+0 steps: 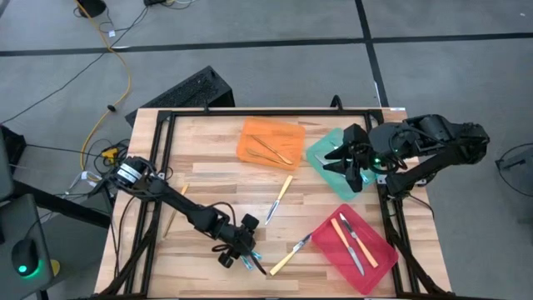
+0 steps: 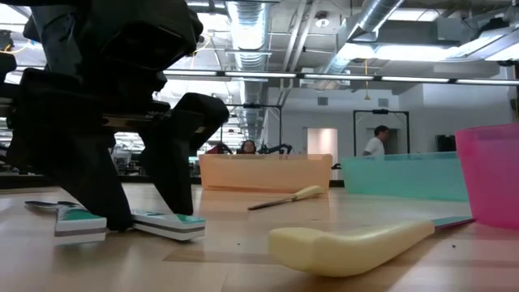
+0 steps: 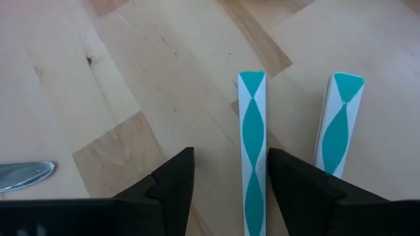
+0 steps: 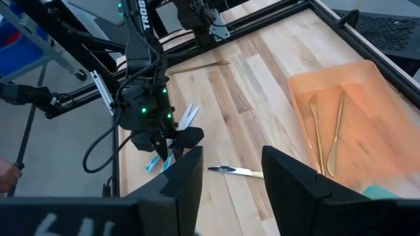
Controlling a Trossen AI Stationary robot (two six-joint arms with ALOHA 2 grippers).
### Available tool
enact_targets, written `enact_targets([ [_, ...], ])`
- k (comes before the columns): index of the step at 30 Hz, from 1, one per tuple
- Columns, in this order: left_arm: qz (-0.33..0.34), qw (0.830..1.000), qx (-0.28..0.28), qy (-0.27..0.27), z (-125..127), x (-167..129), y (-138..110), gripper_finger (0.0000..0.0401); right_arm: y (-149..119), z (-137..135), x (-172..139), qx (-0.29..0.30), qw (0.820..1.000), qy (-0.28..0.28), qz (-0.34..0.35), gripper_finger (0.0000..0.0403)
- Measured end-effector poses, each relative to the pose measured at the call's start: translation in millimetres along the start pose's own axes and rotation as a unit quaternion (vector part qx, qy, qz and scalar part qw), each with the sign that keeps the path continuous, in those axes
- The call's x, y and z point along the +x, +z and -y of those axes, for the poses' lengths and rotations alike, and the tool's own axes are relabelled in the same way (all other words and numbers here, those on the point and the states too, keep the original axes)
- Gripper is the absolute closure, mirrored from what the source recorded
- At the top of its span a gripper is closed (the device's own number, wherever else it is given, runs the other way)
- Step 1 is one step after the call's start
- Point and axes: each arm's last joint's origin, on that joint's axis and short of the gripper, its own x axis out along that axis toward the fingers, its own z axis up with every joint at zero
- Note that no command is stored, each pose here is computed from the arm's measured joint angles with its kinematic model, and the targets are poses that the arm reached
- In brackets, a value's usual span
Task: Sort silverware by color (type)
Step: Put the top white patterned knife into the blue bin
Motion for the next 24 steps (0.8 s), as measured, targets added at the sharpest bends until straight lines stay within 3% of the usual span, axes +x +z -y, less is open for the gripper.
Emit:
enact_targets([
  [4,-0.005,1.0,-0.003,-0.011,-1.6,0.4,-1.6,0.0248,-0.3,0.2,0.0,-0.004,1.0,-0.001,-0.002,0.0226],
  [17,-0.015,1.0,-0.011,0.007,-3.5,1.1,-4.0,0.0383,-0.4,0.2,0.0,-0.003,1.0,-0.001,-0.002,0.0226],
  [24,-0.012,0.994,-0.107,0.011,-7.5,1.3,-4.3,0.0382,-0.4,0.6,-1.5,0.005,1.0,0.0,0.0,0.0226],
])
